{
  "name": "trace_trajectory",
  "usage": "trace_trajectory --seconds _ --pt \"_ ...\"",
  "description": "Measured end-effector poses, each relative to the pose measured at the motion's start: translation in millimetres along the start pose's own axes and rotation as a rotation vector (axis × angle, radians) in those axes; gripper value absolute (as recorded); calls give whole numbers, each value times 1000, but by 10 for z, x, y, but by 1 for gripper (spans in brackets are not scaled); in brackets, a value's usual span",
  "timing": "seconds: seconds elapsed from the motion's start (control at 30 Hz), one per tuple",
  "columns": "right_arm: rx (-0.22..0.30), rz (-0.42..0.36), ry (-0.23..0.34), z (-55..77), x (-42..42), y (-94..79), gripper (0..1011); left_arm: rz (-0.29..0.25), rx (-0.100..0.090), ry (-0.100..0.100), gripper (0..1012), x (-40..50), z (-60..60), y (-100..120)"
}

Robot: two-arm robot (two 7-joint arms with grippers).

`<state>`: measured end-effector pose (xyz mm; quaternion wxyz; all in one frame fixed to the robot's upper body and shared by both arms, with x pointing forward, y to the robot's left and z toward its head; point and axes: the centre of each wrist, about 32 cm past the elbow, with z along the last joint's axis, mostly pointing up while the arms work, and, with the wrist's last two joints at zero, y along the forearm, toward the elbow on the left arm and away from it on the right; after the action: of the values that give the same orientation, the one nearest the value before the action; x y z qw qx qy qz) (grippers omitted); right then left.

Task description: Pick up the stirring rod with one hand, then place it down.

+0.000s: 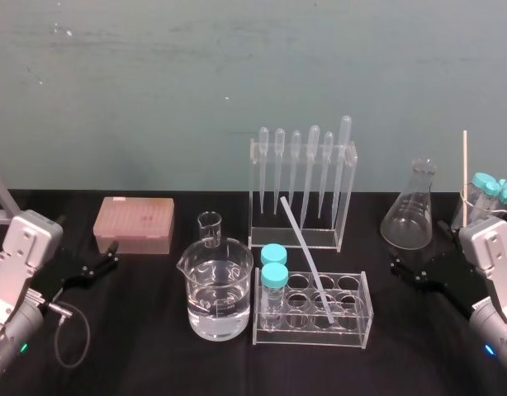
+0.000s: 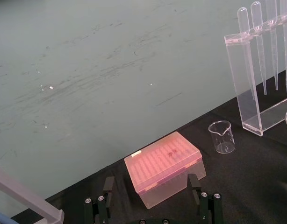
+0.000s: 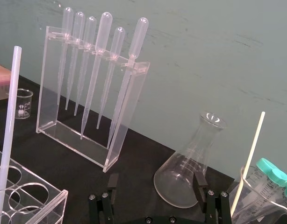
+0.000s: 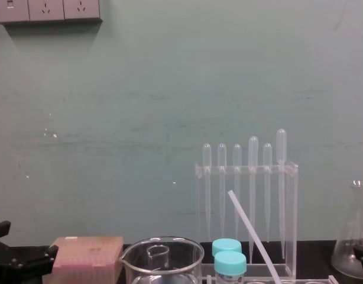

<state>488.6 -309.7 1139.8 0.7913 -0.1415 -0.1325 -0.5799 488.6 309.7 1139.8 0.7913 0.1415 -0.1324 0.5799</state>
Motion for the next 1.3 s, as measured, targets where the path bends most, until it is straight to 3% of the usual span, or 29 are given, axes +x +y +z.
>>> trace_trajectory --seconds 0.2,0.4,0.53,0.67,0.9,1.1,1.3 --pt "-1 5 12 12 19 -2 1003 0 0 0 1000 0 0 0" --pt "1 95 166 175 85 -7 1003 0 0 0 1000 0 0 0" --pt "17 216 277 346 124 12 1003 0 0 0 1000 0 0 0" --pt "44 330 321 493 138 60 1003 0 0 0 1000 0 0 0" --pt "84 500 328 717 74 224 1003 0 0 0 1000 0 0 0" --pt "72 527 301 800 -22 412 1003 0 0 0 1000 0 0 0" --pt "41 500 294 856 -123 606 1003 0 0 0 1000 0 0 0"
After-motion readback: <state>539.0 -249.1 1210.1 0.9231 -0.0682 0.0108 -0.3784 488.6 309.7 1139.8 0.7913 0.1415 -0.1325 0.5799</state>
